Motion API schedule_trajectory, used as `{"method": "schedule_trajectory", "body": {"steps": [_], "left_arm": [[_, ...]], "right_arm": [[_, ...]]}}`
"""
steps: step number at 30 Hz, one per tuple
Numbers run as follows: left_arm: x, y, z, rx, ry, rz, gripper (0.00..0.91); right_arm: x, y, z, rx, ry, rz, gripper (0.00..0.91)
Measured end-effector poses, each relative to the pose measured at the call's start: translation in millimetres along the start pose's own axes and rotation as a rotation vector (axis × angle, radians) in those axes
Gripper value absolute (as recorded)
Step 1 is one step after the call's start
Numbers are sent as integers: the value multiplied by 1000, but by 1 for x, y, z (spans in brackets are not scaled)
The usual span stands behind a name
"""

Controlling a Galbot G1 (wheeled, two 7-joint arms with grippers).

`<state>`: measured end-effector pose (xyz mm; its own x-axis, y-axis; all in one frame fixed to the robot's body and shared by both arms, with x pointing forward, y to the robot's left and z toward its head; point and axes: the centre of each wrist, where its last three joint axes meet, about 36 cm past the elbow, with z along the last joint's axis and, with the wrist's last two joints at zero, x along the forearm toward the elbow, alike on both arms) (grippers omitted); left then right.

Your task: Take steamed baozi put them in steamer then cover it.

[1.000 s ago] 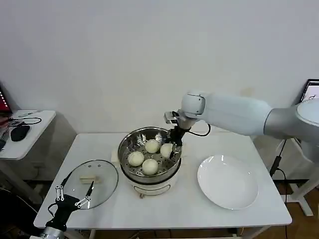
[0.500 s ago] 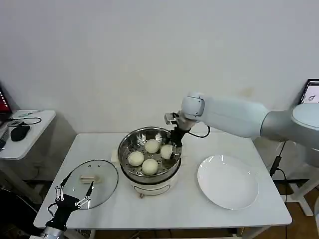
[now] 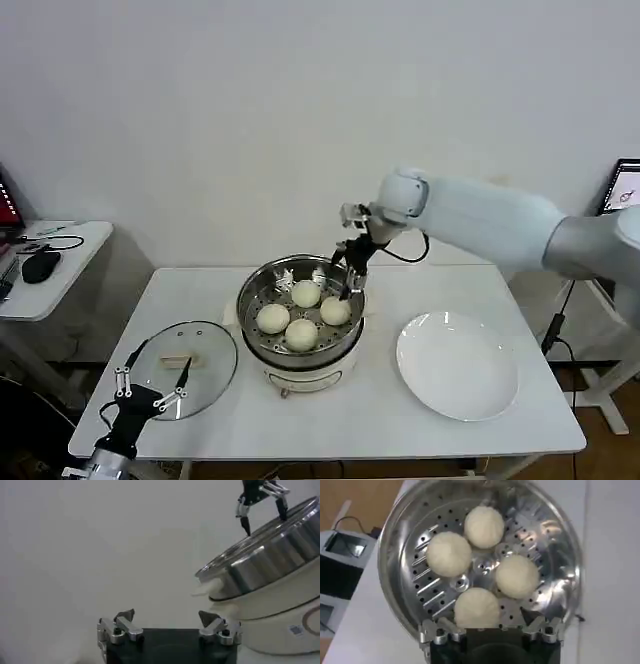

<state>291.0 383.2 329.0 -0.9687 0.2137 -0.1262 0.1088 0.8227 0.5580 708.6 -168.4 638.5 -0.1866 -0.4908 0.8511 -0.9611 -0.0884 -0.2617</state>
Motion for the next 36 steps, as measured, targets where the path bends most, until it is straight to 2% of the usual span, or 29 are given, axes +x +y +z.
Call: {"method": "schedule_trajectory", "body": {"steps": [3, 9, 12, 15, 21, 25, 30, 36], "left_arm": [[-6, 0, -3, 0, -10, 1, 907], [-16, -2, -6, 11, -29, -19, 907], [-19, -3, -6, 17, -42, -37, 907], [-21, -1, -9, 22, -59, -56, 907], [-29, 5, -15, 27, -99, -89, 907], [-31, 2, -16, 36, -109, -94, 907], [-33, 1, -20, 45, -123, -107, 907], [-34, 4, -20, 52, -129, -114, 907]], "right_arm": [[10, 4, 22, -65, -81, 89, 907], [18, 23, 69, -223, -299, 336, 907], [9, 40, 92, -303, -424, 496, 907], [0, 62, 115, -379, -509, 659, 907], [-28, 114, 141, -525, -631, 919, 907], [-43, 151, 152, -589, -705, 1045, 907], [-62, 206, 159, -663, -763, 1152, 907], [-82, 275, 156, -748, -796, 1242, 907]]}}
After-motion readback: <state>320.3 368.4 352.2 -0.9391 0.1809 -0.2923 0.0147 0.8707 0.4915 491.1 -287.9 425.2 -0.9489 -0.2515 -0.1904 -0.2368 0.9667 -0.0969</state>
